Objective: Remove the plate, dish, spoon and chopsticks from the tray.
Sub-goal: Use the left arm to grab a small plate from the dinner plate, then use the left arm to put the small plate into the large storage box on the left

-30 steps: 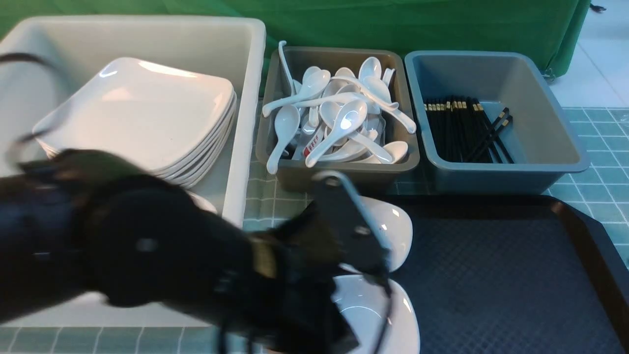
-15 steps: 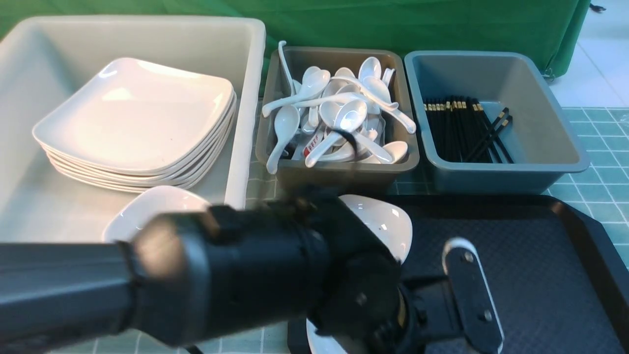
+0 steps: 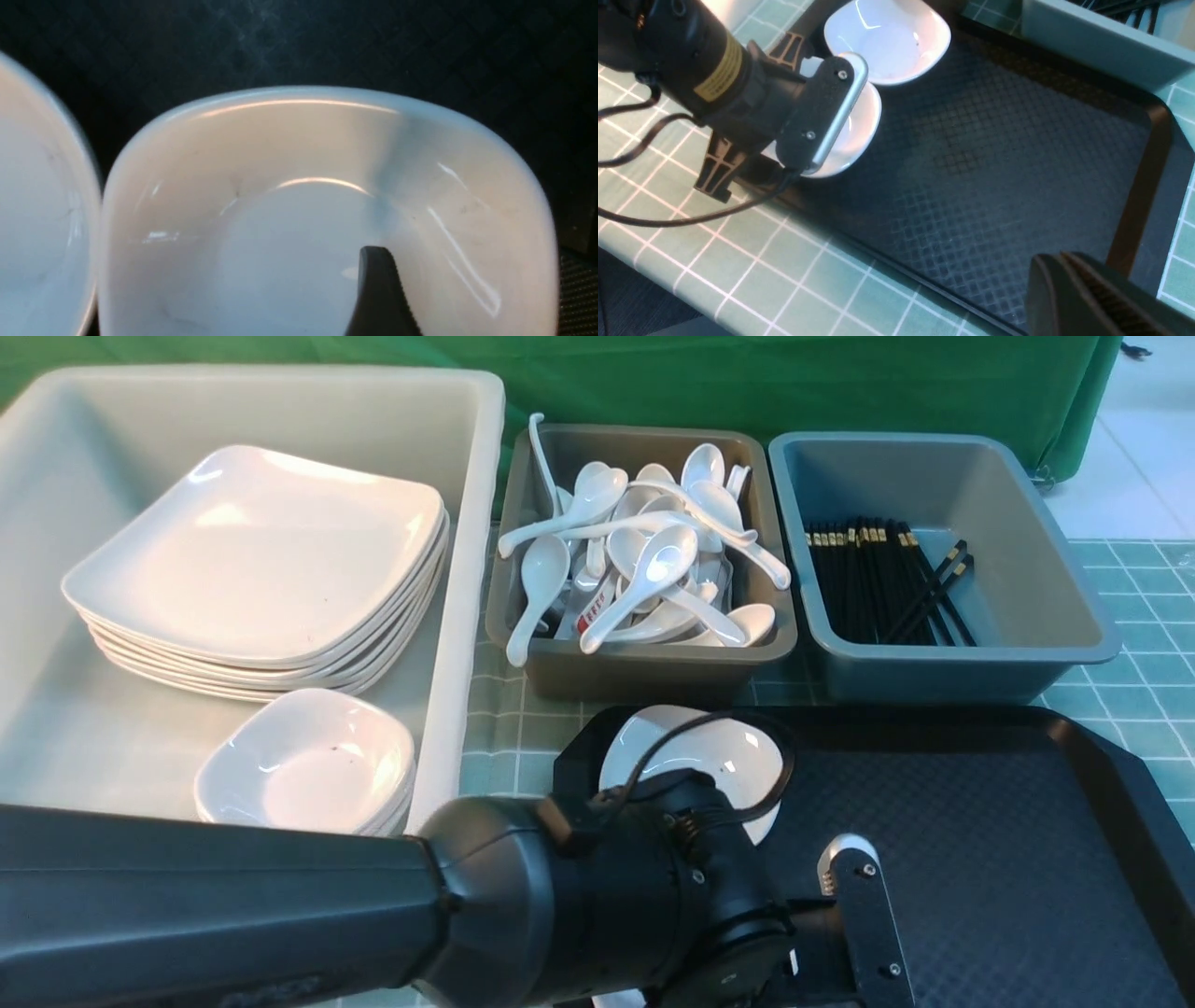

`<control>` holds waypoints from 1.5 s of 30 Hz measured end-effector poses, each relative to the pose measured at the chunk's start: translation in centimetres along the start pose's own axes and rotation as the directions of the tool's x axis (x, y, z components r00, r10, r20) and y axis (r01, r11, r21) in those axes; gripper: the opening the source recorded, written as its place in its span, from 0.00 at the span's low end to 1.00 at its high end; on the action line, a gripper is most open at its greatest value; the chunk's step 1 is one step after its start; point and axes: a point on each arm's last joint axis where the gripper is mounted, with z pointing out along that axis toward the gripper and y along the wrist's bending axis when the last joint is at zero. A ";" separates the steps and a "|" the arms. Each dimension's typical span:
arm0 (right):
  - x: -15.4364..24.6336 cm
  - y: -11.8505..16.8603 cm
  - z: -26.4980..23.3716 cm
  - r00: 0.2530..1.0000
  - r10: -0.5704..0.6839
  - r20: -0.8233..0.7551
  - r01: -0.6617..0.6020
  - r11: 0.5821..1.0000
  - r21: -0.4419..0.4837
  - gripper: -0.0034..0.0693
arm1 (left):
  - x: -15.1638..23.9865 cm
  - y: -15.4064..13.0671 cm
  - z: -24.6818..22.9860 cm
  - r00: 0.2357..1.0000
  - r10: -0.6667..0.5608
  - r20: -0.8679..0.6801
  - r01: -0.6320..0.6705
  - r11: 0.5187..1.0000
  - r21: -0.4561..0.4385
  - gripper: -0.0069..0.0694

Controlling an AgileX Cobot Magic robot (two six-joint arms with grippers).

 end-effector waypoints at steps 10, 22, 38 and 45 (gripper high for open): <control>0.0 0.0 0.0 1.000 0.002 0.000 -0.002 1.000 0.000 0.11 | -0.4 -0.4 0.5 0.998 -0.053 0.035 0.051 0.998 0.043 0.64; 0.0 0.1 0.0 1.000 0.005 -0.003 -0.005 1.000 -0.011 0.12 | -0.5 -0.4 0.7 0.994 -0.104 0.025 0.102 0.994 0.046 0.31; -0.3 0.2 0.0 1.000 0.002 0.029 -0.001 1.000 -0.022 0.14 | 0.6 -2.5 -16.1 0.939 -0.041 0.342 0.065 0.996 -0.061 0.11; -1.1 0.5 -0.1 0.992 0.001 0.125 0.005 0.999 -0.049 0.14 | 9.0 0.8 -22.6 0.967 -0.116 0.225 0.179 0.941 -0.287 0.11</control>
